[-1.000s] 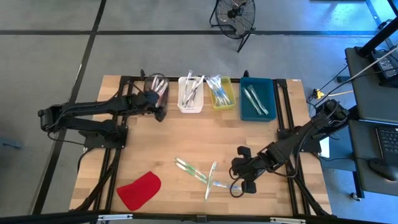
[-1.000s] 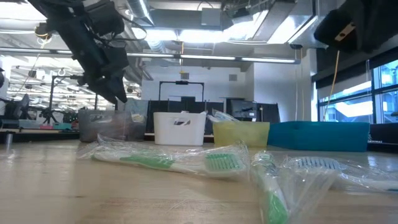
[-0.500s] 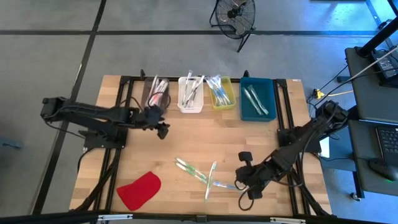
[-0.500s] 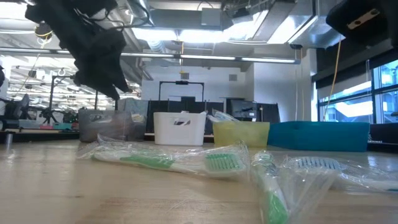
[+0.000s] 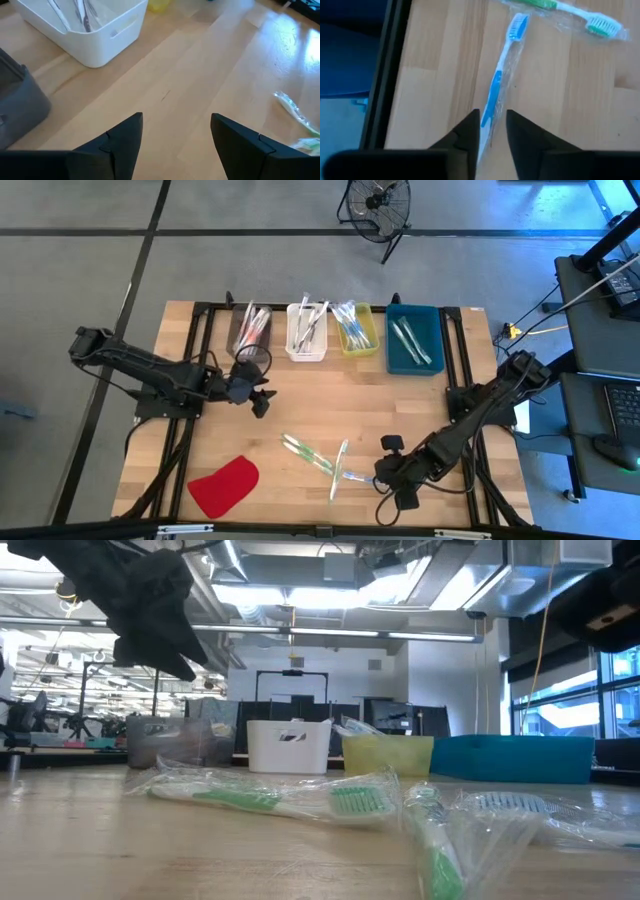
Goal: Pick & Place Toothbrushes
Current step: Put the blue toothbrush into the yellow bin
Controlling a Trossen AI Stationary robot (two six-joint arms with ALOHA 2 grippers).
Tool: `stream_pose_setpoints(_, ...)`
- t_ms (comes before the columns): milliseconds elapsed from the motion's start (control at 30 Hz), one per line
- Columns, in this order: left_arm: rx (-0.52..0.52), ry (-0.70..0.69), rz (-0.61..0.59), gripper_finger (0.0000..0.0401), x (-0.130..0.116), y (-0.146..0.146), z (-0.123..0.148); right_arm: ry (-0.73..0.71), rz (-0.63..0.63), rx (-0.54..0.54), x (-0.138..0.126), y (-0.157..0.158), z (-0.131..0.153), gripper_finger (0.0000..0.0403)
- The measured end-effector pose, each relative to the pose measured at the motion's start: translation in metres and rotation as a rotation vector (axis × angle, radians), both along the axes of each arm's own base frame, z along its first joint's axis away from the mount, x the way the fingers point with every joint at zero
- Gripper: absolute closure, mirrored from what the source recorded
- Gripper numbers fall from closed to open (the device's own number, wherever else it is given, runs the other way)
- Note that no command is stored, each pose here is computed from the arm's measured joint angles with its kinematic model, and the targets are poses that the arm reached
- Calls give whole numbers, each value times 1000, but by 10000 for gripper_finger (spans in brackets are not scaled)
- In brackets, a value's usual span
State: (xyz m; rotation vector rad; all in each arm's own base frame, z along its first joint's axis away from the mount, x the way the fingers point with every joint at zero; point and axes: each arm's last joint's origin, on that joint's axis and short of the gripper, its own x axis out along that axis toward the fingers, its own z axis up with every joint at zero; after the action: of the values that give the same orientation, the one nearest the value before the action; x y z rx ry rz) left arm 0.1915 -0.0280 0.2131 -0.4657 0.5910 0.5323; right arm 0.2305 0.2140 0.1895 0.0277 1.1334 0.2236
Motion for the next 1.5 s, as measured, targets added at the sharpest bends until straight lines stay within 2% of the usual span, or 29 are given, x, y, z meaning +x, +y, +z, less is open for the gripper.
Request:
stream_pose_setpoints(167, 7, -1, 5, 171, 0, 0, 0, 41, 12, -4, 1, 3, -11, 250)
stream_pose_setpoints(333, 5, 0, 4, 171, 0, 0, 0, 126, -9, 15, 4, 8, -29, 211)
stream_pose_setpoints(500, 5, 0, 4, 171, 0, 0, 0, 170, -38, 17, 5, 10, -41, 193)
stream_pose_setpoints(667, 5, 0, 3, 171, 0, 0, 0, 212, -44, 14, 7, 12, -54, 192)
stream_pose_setpoints(900, 4, 1, 3, 172, 0, 0, 0, 225, -140, -6, 7, 11, -58, 232)
stream_pose_setpoints(1300, 6, 2, 0, 172, 0, 0, 0, 235, -235, -40, 6, 6, -60, 374)
stream_pose_setpoints(1400, 17, 7, -10, 172, 0, 0, 0, 239, -246, -35, 7, 5, -59, 385)
stream_pose_setpoints(1500, 17, 8, -10, 172, 0, 0, 0, 244, -249, -32, 8, 1, -57, 375)
